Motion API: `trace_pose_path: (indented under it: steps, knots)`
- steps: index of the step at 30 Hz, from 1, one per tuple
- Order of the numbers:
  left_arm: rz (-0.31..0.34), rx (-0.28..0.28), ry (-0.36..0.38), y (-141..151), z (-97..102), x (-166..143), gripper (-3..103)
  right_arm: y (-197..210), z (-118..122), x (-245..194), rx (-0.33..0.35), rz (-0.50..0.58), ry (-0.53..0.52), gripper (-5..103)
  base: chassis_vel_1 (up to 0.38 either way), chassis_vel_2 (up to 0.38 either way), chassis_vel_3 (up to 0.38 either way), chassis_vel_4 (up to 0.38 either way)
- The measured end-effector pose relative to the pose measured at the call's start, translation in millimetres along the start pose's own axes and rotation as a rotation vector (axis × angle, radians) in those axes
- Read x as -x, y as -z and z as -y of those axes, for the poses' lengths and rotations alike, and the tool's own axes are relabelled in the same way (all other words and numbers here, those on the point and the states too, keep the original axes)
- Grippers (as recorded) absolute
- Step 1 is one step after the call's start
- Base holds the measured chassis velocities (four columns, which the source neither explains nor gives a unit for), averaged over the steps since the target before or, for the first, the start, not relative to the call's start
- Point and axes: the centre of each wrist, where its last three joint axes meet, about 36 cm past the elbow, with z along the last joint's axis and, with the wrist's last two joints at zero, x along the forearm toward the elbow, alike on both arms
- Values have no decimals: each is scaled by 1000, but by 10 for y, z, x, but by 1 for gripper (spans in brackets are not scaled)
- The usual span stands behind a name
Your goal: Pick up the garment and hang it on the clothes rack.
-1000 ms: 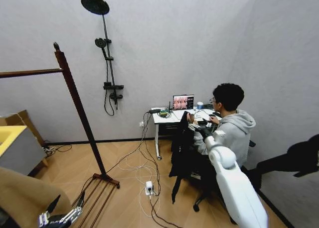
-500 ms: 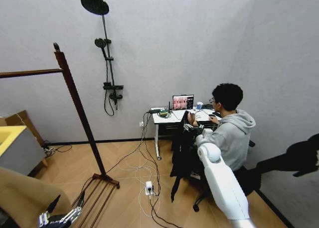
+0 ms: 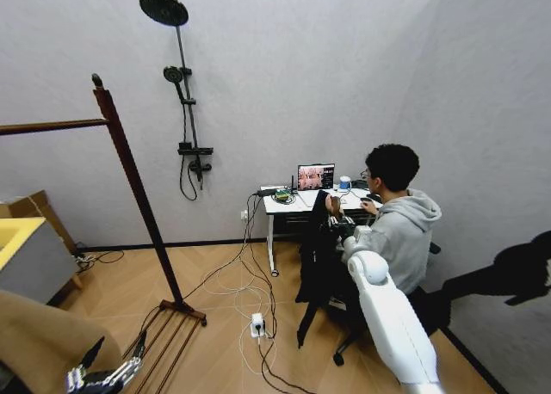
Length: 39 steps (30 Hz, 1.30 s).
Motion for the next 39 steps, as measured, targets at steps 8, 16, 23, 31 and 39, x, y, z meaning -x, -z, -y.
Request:
trace_pose_path:
  steps: [8, 16, 23, 31, 39]
  knots:
    - [0, 0, 0, 0, 0, 0, 100, 42, -58, -118, 4, 10, 33, 9, 0, 0, 0, 0]
    - [0, 0, 0, 0, 0, 0, 100, 185, -114, -460, -13, 69, 125, 9, 48, 46, 41, 37]
    - [0, 0, 0, 0, 0, 0, 100, 242, -179, -657, -8, 104, 151, 9, 92, 83, 79, 86]
    - [0, 0, 0, 0, 0, 0, 100, 287, -234, -740, -13, 119, 139, 9, 117, 111, 110, 115]
    - [0, 0, 0, 0, 0, 0, 100, 384, -279, -798, 9, 114, 136, 9, 123, 129, 118, 125]
